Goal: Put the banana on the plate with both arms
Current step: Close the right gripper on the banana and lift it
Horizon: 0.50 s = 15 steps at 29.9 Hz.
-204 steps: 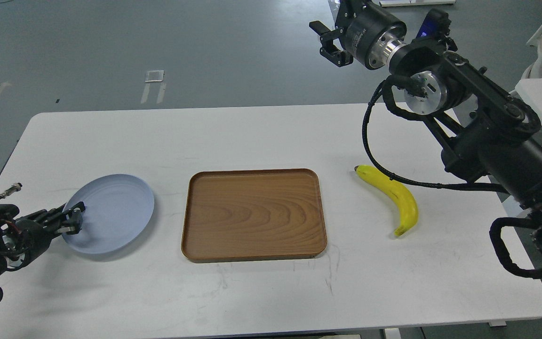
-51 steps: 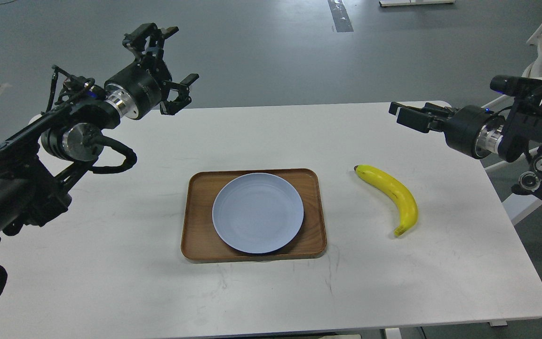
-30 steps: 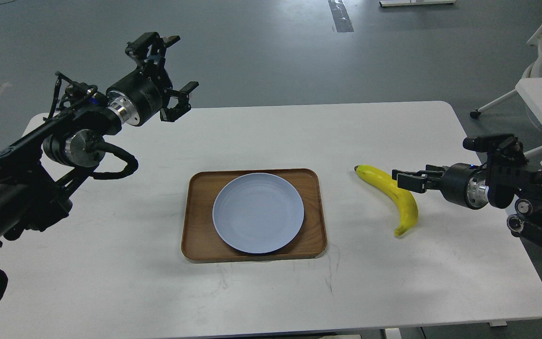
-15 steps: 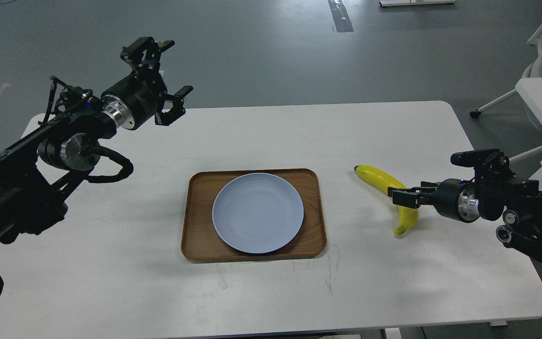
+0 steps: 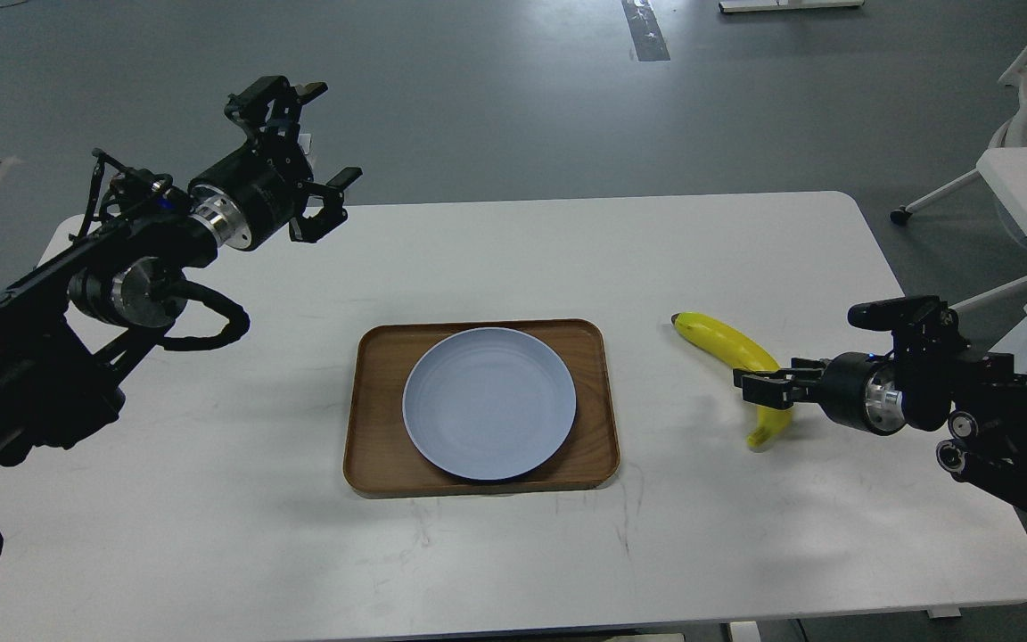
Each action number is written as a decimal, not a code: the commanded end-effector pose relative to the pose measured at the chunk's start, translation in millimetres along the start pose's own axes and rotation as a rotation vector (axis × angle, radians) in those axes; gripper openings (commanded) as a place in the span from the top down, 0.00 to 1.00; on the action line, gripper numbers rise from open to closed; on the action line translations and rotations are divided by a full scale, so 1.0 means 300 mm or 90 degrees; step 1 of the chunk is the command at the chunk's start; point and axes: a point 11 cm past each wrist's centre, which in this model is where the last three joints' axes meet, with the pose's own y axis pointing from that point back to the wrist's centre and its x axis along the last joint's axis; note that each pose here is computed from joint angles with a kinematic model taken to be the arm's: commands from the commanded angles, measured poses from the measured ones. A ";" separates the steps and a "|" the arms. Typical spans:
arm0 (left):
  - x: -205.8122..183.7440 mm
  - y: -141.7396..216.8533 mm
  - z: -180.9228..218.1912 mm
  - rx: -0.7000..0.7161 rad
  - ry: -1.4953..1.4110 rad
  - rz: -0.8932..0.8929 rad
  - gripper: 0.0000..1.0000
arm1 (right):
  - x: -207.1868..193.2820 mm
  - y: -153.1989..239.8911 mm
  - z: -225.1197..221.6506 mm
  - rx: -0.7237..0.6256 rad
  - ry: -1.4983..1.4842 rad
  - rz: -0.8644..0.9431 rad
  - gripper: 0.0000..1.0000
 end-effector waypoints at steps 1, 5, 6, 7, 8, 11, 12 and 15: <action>0.002 0.002 -0.007 0.003 -0.003 0.002 0.02 | -0.005 -0.004 0.009 -0.007 0.000 -0.002 0.37; 0.006 0.005 -0.012 0.006 -0.018 0.002 0.02 | -0.003 -0.010 0.031 -0.020 -0.002 -0.001 0.48; 0.005 0.005 -0.012 0.006 -0.018 0.002 0.02 | -0.002 -0.011 0.031 -0.020 -0.002 0.000 0.52; 0.006 0.006 -0.014 0.007 -0.019 0.002 0.02 | 0.000 -0.018 0.019 -0.014 -0.002 0.000 0.59; 0.008 0.006 -0.014 0.007 -0.019 0.003 0.02 | 0.002 -0.022 0.012 -0.012 -0.001 0.002 0.60; 0.010 0.007 -0.013 0.006 -0.020 0.004 0.02 | 0.011 -0.033 -0.009 -0.002 0.000 0.013 0.69; 0.011 0.007 -0.013 0.006 -0.020 0.005 0.02 | 0.012 -0.037 -0.015 0.001 0.000 0.015 0.71; 0.012 0.008 -0.014 0.005 -0.019 0.005 0.02 | 0.024 -0.048 -0.037 0.011 0.000 0.025 0.82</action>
